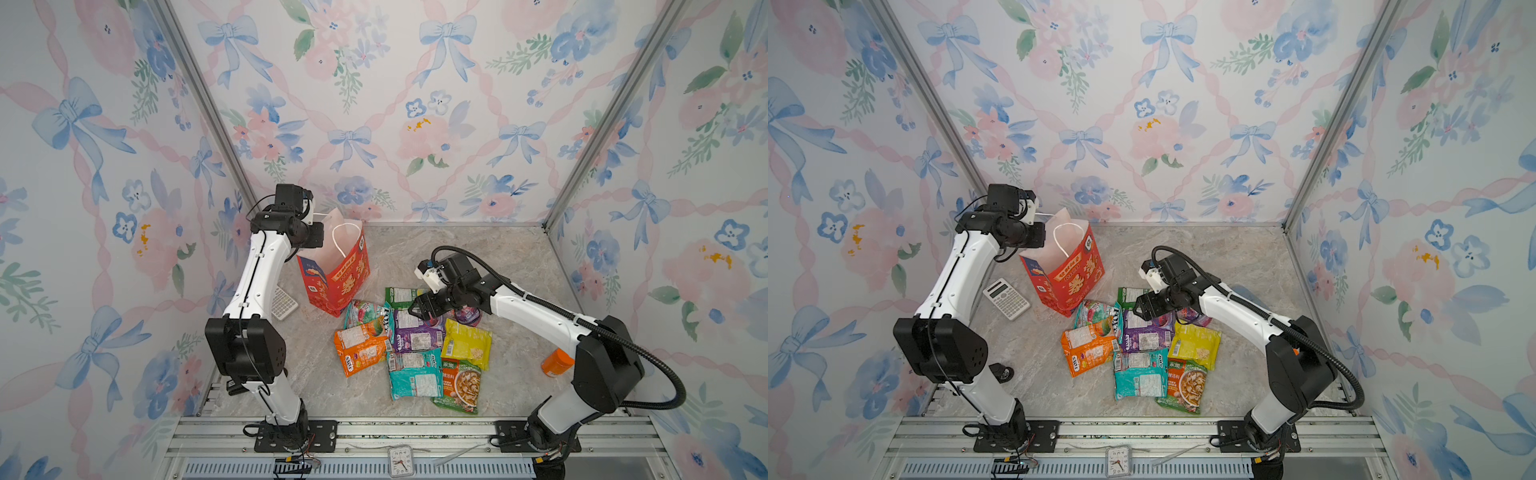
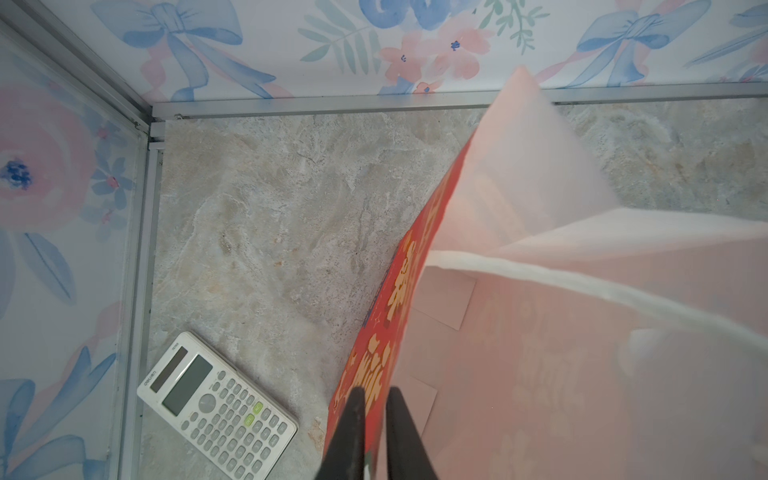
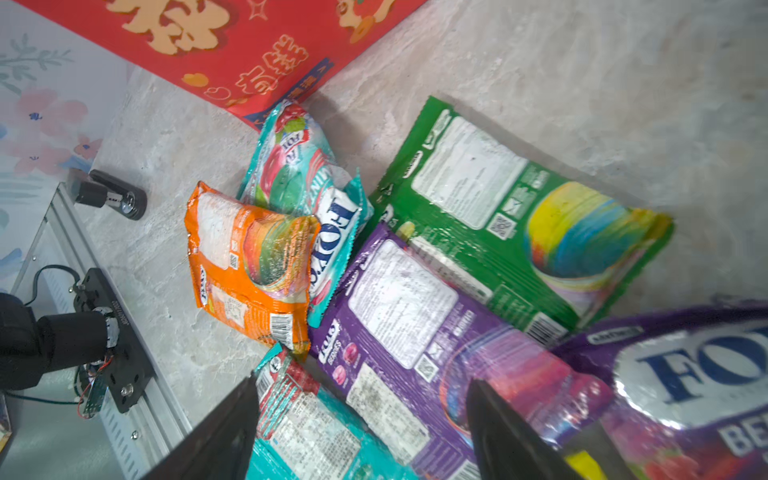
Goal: Place the snacks into the paper bag
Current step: 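Reach the right gripper down toward the orange snack packet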
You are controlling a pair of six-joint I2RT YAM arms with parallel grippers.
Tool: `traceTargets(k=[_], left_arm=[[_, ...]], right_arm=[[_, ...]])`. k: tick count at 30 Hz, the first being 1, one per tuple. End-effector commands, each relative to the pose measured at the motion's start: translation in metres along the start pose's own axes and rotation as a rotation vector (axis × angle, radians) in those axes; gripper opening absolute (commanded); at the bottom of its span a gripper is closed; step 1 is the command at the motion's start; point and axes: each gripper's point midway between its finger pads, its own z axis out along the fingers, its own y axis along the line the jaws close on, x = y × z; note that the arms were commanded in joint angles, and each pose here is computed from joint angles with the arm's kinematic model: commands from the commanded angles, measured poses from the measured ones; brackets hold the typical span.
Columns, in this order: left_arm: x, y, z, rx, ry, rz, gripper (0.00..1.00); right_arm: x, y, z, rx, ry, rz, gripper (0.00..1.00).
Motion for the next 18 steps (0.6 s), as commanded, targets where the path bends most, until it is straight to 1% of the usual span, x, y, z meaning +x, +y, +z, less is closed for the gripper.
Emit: traceTargets(k=[1,4,9,12,15,18], left_arm=[[0.001,-0.005,-0.009,0.033,-0.001,-0.01,0.09],[0.003,-0.004,-0.009,0.033,0.001,-0.013,0.05],[0.009,-0.005,-0.005,0.039,0.018,-0.02,0.0],[0.011,-0.006,-0.004,0.041,0.022,-0.026,0.0],[0.011,-0.006,-0.005,0.046,0.022,-0.038,0.0],[0.011,-0.009,-0.007,0.056,0.017,-0.045,0.0]], right_arm=[[-0.001,0.022,0.005,-0.026,0.033,-0.076,0.8],[0.001,0.032,0.017,-0.041,0.067,-0.099,0.8],[0.005,0.045,0.034,-0.066,0.108,-0.1,0.76],[0.009,0.042,0.039,-0.044,0.122,-0.084,0.73],[0.011,0.032,0.038,0.006,0.128,-0.096,0.73],[0.013,0.034,0.036,-0.003,0.141,-0.102,0.73]])
